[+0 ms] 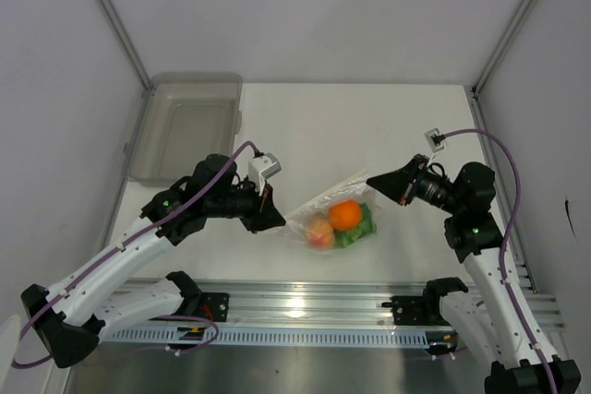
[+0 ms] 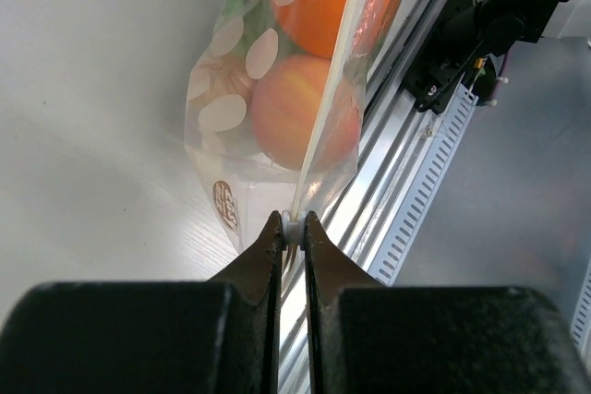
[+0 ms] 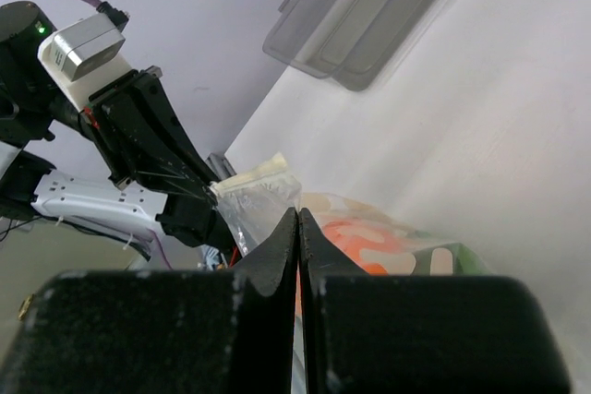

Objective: Place the food in the zip-top bag and seal the zipper
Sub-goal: Zip the zipper food storage bag at the center of the board.

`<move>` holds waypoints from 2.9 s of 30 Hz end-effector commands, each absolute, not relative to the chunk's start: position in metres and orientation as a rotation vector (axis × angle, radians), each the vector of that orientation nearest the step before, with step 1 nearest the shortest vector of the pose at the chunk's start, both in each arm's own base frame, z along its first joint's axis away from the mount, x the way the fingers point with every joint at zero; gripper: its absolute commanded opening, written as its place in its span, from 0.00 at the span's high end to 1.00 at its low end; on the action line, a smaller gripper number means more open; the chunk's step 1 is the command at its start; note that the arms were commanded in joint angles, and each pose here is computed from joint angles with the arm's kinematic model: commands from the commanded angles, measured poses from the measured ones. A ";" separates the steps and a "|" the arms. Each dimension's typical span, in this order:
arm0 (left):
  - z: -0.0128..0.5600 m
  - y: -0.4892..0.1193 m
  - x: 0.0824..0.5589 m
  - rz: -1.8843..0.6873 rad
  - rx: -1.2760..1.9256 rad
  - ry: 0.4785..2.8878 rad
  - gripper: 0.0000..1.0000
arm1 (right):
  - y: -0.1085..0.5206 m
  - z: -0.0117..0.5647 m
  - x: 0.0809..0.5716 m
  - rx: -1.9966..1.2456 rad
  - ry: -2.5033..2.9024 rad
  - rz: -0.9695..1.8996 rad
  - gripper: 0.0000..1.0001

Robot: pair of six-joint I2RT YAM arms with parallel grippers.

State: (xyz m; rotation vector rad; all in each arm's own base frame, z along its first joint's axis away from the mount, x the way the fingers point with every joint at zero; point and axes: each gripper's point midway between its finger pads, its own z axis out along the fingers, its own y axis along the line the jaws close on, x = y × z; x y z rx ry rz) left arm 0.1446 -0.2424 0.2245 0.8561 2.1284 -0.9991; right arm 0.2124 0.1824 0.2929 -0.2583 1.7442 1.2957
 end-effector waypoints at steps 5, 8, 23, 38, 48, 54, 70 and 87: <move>0.225 -0.237 0.140 -1.018 0.808 2.177 0.99 | 0.196 0.282 0.208 -0.380 1.786 1.381 1.00; 0.236 -0.241 0.139 -1.045 0.821 2.144 0.99 | 0.207 0.278 0.199 -0.486 1.810 1.359 0.99; 0.272 -0.250 0.130 -1.132 0.922 2.045 1.00 | 0.255 0.330 0.189 -0.897 1.720 1.192 0.24; 0.272 -0.249 0.124 -1.153 0.952 2.042 0.99 | 0.332 0.300 0.160 -1.373 1.689 1.301 0.26; 0.274 -0.248 0.123 -1.146 0.961 2.030 0.99 | 0.344 0.280 0.145 -1.490 1.708 1.436 0.47; 0.277 -0.247 0.124 -1.140 0.957 2.023 0.99 | 0.345 0.273 0.135 -1.526 1.721 1.461 0.49; 0.272 -0.243 0.130 -1.093 0.925 2.051 0.99 | 0.342 0.254 0.136 -1.448 1.802 1.376 1.00; 0.256 -0.224 0.141 -0.939 0.832 2.130 0.99 | 0.293 0.257 0.159 -1.186 1.851 1.219 1.00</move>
